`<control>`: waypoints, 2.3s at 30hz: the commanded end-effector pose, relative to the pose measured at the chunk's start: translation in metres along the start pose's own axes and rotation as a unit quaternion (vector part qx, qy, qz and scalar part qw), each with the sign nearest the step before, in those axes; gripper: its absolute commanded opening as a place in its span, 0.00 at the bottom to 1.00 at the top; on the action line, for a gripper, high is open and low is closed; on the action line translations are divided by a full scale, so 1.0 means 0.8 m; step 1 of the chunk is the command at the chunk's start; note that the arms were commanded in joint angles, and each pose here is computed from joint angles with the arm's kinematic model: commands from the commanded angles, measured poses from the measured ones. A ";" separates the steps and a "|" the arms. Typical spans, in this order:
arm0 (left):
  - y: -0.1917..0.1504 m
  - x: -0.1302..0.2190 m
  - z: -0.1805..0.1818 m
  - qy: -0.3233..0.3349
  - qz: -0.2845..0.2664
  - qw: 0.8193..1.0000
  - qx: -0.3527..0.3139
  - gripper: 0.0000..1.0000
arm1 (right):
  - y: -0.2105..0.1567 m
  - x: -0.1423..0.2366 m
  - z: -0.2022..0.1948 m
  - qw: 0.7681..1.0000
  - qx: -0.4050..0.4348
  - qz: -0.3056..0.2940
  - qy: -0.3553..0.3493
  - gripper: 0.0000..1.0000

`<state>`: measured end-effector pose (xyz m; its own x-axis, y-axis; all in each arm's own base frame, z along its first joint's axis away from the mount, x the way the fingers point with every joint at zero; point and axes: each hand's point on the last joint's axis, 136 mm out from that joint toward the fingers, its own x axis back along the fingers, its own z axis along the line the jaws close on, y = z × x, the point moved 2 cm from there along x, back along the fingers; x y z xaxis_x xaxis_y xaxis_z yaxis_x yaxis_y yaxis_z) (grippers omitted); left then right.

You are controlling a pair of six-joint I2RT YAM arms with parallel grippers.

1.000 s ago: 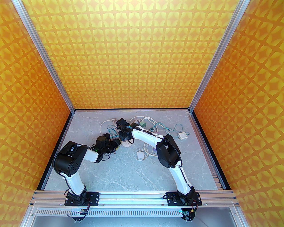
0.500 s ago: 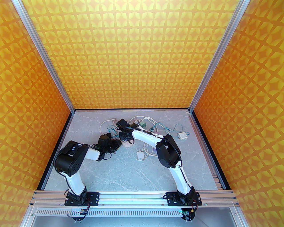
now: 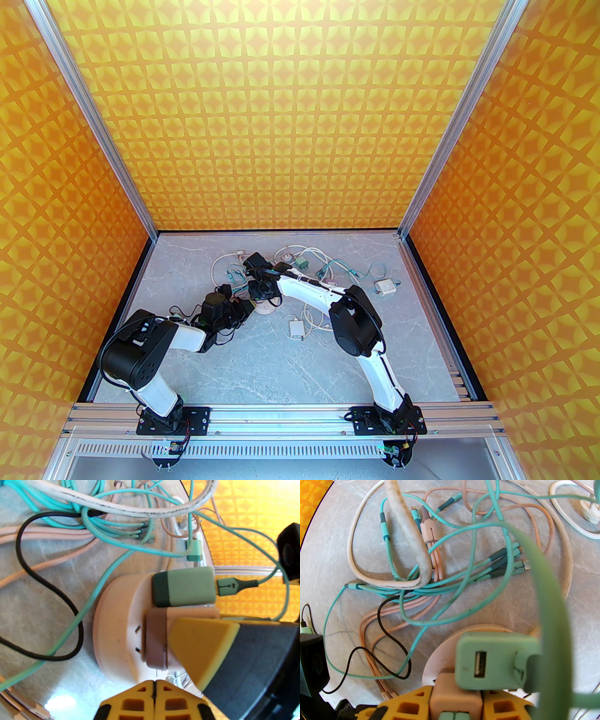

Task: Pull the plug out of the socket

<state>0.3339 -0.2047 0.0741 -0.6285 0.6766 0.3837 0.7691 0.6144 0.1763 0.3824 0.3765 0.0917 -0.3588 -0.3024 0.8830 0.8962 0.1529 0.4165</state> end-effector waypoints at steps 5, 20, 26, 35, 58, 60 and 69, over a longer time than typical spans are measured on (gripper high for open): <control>-0.002 -0.017 0.032 0.013 -0.016 0.999 0.046 0.00 | 0.009 0.026 0.018 0.999 -0.014 -0.014 0.043 0.27; -0.019 -0.025 0.119 0.133 -0.005 0.987 0.092 0.00 | 0.020 0.061 0.008 0.997 0.043 -0.055 -0.027 0.26; -0.014 -0.023 0.102 0.122 -0.008 0.989 0.080 0.00 | 0.000 0.033 0.013 0.990 0.102 -0.042 -0.093 0.25; -0.012 -0.021 0.097 0.121 -0.008 0.990 0.076 0.00 | -0.004 0.024 0.011 0.986 0.117 -0.039 -0.115 0.25; 0.034 0.047 -0.028 0.263 -0.014 0.957 -0.122 0.54 | 0.026 0.114 -0.041 0.989 -0.051 -0.122 0.070 0.62; 0.034 0.041 -0.047 0.282 -0.003 0.945 -0.165 0.59 | 0.024 0.107 -0.062 0.986 -0.083 -0.124 0.077 0.62; 0.010 -0.016 -0.053 0.382 0.049 0.890 -0.244 0.60 | 0.009 0.083 -0.127 0.973 -0.170 -0.125 0.094 0.63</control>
<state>0.3683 -0.2421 0.1388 -0.5272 0.2884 0.7993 0.8438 0.2891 0.4522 0.3846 0.2548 0.1099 -0.5071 -0.3888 0.7692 0.8614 -0.1967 0.4684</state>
